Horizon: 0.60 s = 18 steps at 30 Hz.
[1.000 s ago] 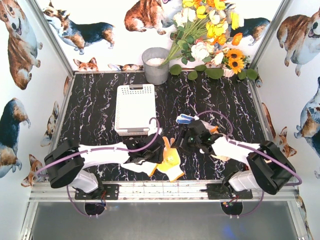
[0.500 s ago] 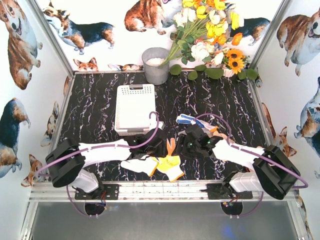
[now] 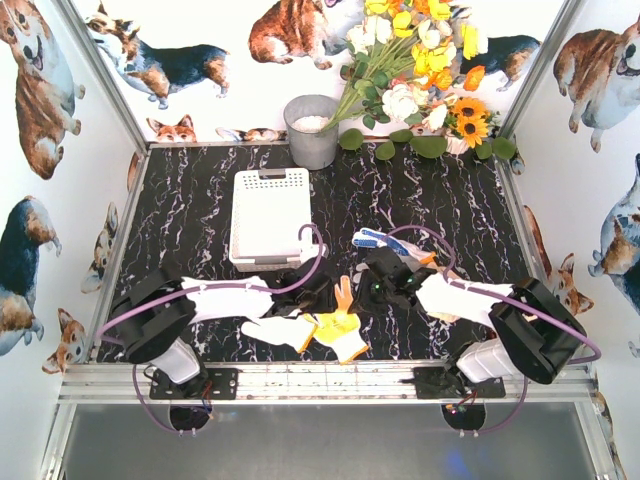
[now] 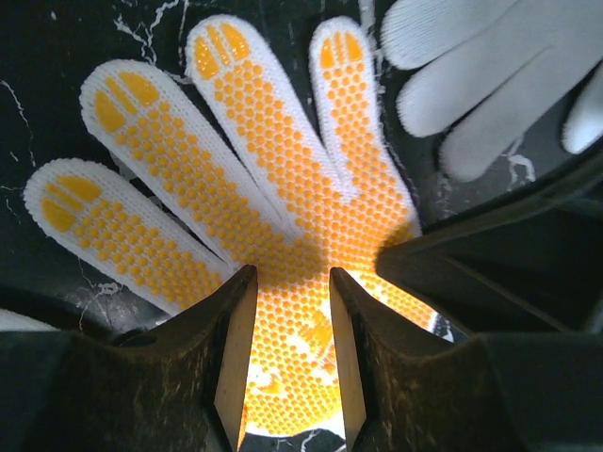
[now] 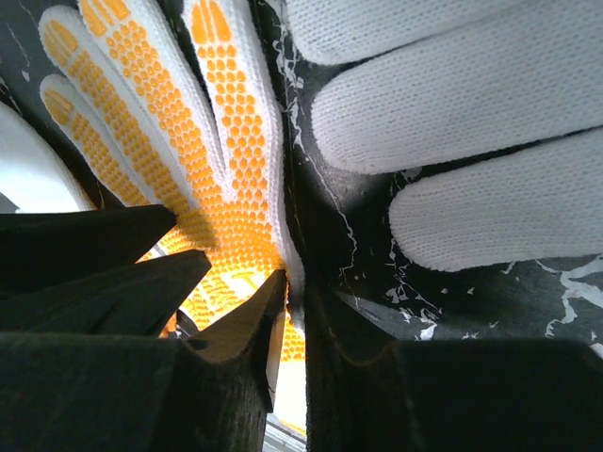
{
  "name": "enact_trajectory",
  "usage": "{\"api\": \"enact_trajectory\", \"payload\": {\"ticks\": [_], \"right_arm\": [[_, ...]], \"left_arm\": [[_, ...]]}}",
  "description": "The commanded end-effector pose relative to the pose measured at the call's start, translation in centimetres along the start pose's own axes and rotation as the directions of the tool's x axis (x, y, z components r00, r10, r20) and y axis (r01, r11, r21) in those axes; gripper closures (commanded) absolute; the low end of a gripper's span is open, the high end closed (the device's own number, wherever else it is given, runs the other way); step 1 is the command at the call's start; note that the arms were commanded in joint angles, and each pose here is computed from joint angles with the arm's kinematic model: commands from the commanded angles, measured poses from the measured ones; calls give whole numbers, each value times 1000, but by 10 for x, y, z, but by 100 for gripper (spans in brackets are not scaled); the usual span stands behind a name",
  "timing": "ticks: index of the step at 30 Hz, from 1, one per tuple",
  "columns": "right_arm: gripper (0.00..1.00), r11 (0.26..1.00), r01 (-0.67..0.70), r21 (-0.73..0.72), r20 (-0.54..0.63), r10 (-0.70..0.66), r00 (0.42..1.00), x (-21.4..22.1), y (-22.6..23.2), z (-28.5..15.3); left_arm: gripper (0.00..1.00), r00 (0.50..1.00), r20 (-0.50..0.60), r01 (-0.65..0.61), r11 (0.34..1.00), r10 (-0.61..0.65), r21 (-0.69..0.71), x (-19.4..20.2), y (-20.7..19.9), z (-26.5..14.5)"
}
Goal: Put the gloves into the storage basket
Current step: Adjust the glove at the center of the board.
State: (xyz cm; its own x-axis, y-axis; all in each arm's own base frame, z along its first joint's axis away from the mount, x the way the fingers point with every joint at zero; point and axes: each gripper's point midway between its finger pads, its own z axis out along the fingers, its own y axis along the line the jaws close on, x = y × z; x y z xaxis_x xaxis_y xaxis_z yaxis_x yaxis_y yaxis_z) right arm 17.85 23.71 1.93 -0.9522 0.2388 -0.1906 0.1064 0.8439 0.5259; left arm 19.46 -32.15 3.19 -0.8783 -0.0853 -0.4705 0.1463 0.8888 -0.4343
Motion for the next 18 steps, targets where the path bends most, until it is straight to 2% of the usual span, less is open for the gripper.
{"api": "enact_trajectory", "payload": {"ticks": [1,7,12,18], "right_arm": [[85,997,-50,51,29,49,998,2,-17,1],[100,992,-80,100,15,79,997,21,-31,2],[100,989,-103,102,38,100,994,28,-27,4],[100,984,-139,108,113,127,985,16,-24,2]], "left_arm": [[69,1000,-11,7,1000,-7,-20,3,6,12],[70,1000,-22,-1,999,1,-41,3,8,26],[71,999,-20,-39,997,37,-70,-3,11,35],[72,999,-16,-52,996,51,-76,-14,16,34]]}}
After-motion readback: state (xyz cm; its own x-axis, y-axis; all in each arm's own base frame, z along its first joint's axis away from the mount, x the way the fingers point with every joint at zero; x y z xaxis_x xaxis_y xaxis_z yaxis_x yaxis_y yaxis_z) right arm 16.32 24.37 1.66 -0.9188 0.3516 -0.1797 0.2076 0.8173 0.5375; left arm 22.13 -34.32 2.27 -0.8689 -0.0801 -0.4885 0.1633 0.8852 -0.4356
